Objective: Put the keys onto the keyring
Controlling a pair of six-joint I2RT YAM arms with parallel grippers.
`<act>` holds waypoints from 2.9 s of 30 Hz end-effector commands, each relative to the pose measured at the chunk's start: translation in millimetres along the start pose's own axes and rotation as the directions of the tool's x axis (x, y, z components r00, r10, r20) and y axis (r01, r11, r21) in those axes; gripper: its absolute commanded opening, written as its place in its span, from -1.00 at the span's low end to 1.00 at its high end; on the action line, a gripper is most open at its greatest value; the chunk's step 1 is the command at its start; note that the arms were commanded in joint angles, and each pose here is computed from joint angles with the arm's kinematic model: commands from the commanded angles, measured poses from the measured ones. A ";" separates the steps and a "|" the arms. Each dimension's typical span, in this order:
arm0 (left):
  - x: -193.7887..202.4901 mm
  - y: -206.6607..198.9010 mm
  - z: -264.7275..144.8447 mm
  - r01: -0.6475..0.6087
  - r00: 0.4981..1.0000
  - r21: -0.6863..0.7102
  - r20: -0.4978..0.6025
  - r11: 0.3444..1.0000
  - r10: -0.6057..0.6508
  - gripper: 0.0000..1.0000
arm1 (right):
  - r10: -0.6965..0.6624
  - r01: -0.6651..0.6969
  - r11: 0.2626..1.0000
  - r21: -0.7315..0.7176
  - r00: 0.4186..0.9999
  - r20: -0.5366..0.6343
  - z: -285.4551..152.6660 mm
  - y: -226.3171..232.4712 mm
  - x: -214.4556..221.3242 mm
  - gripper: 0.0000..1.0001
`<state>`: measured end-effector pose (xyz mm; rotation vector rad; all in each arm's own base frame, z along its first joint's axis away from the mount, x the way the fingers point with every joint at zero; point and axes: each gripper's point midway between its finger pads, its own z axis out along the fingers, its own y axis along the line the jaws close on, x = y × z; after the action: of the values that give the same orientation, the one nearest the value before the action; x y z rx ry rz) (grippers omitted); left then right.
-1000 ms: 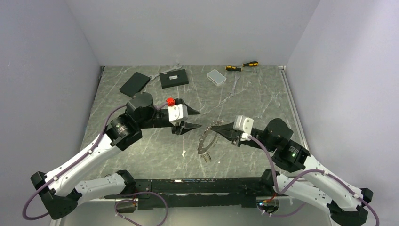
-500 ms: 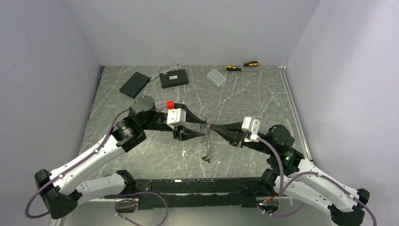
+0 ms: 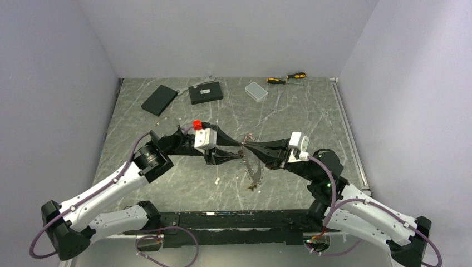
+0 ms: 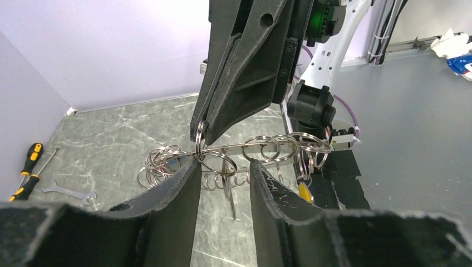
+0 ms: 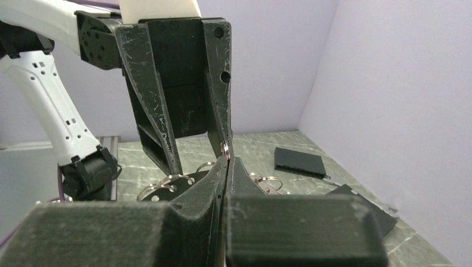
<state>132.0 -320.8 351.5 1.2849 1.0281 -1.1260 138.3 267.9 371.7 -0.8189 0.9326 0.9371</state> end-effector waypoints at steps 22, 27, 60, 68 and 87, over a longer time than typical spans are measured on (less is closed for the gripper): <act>-5.0 16.2 -14.0 -0.105 0.991 -0.132 -0.098 0.986 0.092 -1.00 | -0.026 0.024 1.000 0.017 0.993 0.116 -2.6 -2.7 -49.0 -1.00; -12.5 16.9 -16.6 -0.127 0.987 -0.130 -0.110 0.983 0.113 -1.00 | -0.020 0.019 1.000 0.021 0.997 0.070 -4.2 -3.2 -39.3 -1.00; -14.8 32.2 -9.4 -0.104 0.987 -0.167 -0.137 0.980 0.082 -1.00 | 0.018 -0.019 0.999 -0.029 0.998 -0.052 15.2 0.4 -5.2 -1.00; -9.8 35.8 -17.9 -0.137 0.978 -0.197 -0.184 0.971 0.101 -1.00 | -0.020 0.021 1.000 0.017 0.999 -0.046 9.3 -8.0 -11.8 -1.00; -20.3 41.0 -14.2 -0.179 0.969 -0.173 -0.202 0.968 0.143 -1.00 | 0.063 -0.061 0.998 0.020 0.986 -0.154 8.6 -4.2 18.1 -0.65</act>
<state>168.7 -304.7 355.9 1.3108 1.1862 -0.7948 151.4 277.5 336.4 -0.8854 1.1221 0.9051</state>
